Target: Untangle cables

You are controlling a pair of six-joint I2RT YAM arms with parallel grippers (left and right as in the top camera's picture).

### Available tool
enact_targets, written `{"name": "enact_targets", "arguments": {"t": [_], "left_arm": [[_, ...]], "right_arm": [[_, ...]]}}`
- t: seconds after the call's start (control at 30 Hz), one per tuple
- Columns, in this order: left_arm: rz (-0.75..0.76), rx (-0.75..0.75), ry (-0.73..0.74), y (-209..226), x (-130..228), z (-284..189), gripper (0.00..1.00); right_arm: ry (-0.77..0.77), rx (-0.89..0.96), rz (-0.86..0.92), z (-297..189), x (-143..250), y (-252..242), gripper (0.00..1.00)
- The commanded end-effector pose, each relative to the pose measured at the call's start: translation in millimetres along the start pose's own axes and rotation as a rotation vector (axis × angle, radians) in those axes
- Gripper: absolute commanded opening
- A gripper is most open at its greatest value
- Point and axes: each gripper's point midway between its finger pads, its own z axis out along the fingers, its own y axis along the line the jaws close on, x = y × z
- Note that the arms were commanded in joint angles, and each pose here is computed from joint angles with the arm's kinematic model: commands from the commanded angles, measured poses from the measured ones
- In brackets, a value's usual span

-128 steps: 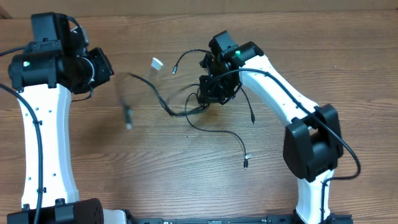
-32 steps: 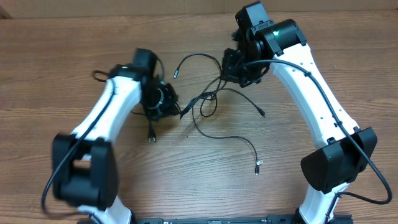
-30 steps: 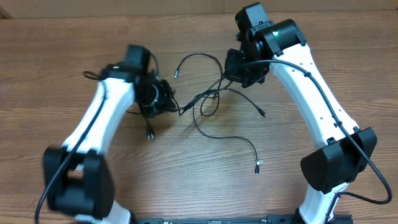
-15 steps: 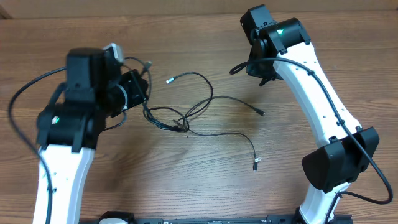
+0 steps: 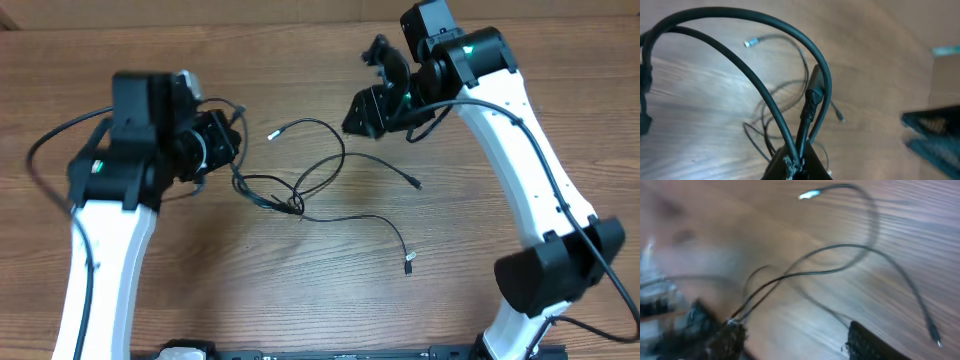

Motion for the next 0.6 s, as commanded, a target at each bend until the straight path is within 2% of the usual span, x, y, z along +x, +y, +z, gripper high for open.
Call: {"name": "enact_targets", "arguments": {"t": [0.0, 0.1, 0.23, 0.43, 0.57], "left_arm": [[-0.092, 0.135, 0.172, -6.4, 3.5, 27.4, 0.04], [-0.17, 0.196, 0.248, 0.3, -0.2, 39.8, 0.04], [-0.242, 0.279, 0.302, 6.2, -7.6, 45.4, 0.04], [-0.243, 0.292, 0.311, 4.1, -6.2, 44.0, 0.04], [-0.237, 0.258, 0.293, 10.1, -8.3, 46.4, 0.04]], "right_arm": [[-0.024, -0.162, -0.301, -18.3, 10.1, 44.5, 0.68], [-0.005, -0.233, -0.433, -14.9, 20.7, 59.8, 0.73], [0.025, -0.289, -0.566, 18.1, 31.2, 83.1, 0.82], [0.026, -0.342, -0.695, 63.0, 40.9, 112.2, 0.78], [0.036, -0.363, -0.738, 69.2, 47.5, 128.4, 0.78]]}}
